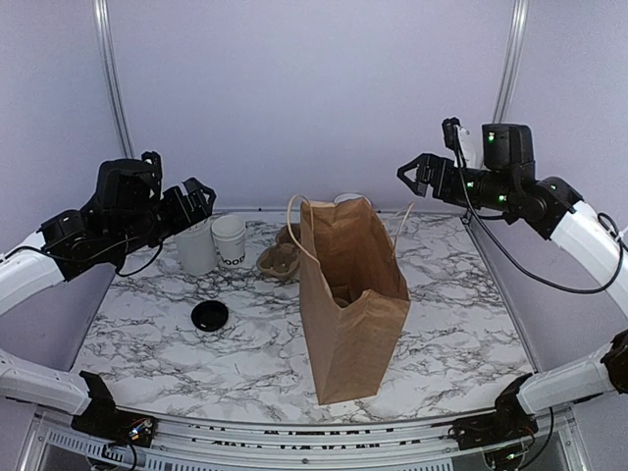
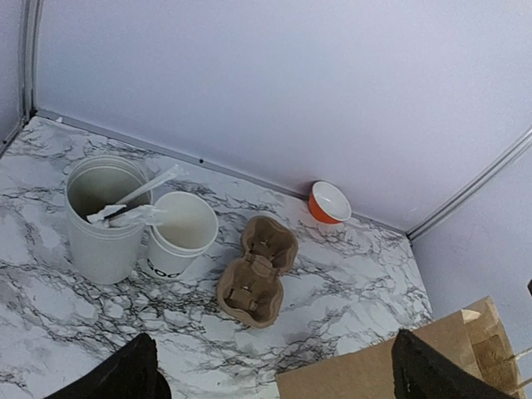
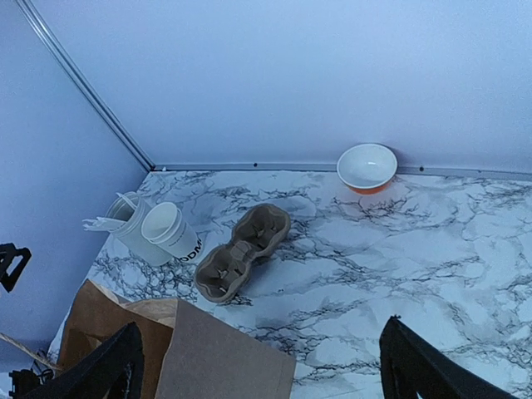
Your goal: Pack the takeout coffee
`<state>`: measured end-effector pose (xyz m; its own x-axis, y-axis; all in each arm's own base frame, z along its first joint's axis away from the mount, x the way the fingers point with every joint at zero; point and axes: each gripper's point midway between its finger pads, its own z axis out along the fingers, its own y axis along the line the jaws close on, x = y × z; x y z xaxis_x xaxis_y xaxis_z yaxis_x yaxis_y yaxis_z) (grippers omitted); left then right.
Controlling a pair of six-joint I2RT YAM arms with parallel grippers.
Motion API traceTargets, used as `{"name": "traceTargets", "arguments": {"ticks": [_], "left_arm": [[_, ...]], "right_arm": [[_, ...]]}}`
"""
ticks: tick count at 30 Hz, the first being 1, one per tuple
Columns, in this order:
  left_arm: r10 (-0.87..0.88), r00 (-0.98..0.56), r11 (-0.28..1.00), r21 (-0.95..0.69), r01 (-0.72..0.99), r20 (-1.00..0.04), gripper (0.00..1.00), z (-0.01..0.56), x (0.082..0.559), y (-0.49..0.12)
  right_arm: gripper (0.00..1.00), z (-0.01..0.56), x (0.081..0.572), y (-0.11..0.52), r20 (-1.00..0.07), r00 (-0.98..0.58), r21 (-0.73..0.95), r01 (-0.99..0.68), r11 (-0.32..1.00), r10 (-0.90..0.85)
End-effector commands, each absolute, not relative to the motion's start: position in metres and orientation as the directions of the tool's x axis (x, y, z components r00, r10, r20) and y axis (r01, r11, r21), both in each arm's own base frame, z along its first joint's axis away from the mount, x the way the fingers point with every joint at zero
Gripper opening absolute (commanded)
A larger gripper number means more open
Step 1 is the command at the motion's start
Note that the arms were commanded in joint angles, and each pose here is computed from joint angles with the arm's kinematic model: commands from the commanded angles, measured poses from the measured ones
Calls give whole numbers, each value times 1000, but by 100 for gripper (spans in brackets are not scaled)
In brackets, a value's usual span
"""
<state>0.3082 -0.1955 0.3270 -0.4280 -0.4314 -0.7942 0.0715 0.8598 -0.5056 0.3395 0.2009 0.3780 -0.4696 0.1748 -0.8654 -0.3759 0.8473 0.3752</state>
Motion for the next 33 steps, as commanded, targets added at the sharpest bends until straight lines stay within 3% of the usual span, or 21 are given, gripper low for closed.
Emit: {"name": "traceTargets", "arguments": {"ticks": [1, 9, 14, 21, 27, 33], "left_arm": [[-416, -442, 894, -447, -36, -795, 99, 326, 319, -160], [-376, -479, 925, -352, -143, -793, 94, 317, 353, -113], [-375, -527, 927, -324, -190, -763, 72, 296, 372, -103], [-394, -575, 919, -313, -240, -717, 51, 261, 389, -93], [-398, -599, 917, -321, -237, -695, 43, 247, 401, -95], [-388, -614, 921, -315, -229, -688, 42, 237, 411, -99]], "right_arm": [[95, 389, 334, 200, -868, -446, 411, -403, 817, 217], [95, 381, 325, 194, -860, -452, 430, -393, 813, 237], [95, 378, 321, 193, -858, -459, 428, -393, 814, 229], [95, 374, 319, 191, -854, -468, 428, -388, 816, 226], [95, 371, 317, 191, -848, -477, 438, -384, 813, 231], [95, 370, 315, 188, -847, -478, 436, -375, 818, 232]]}}
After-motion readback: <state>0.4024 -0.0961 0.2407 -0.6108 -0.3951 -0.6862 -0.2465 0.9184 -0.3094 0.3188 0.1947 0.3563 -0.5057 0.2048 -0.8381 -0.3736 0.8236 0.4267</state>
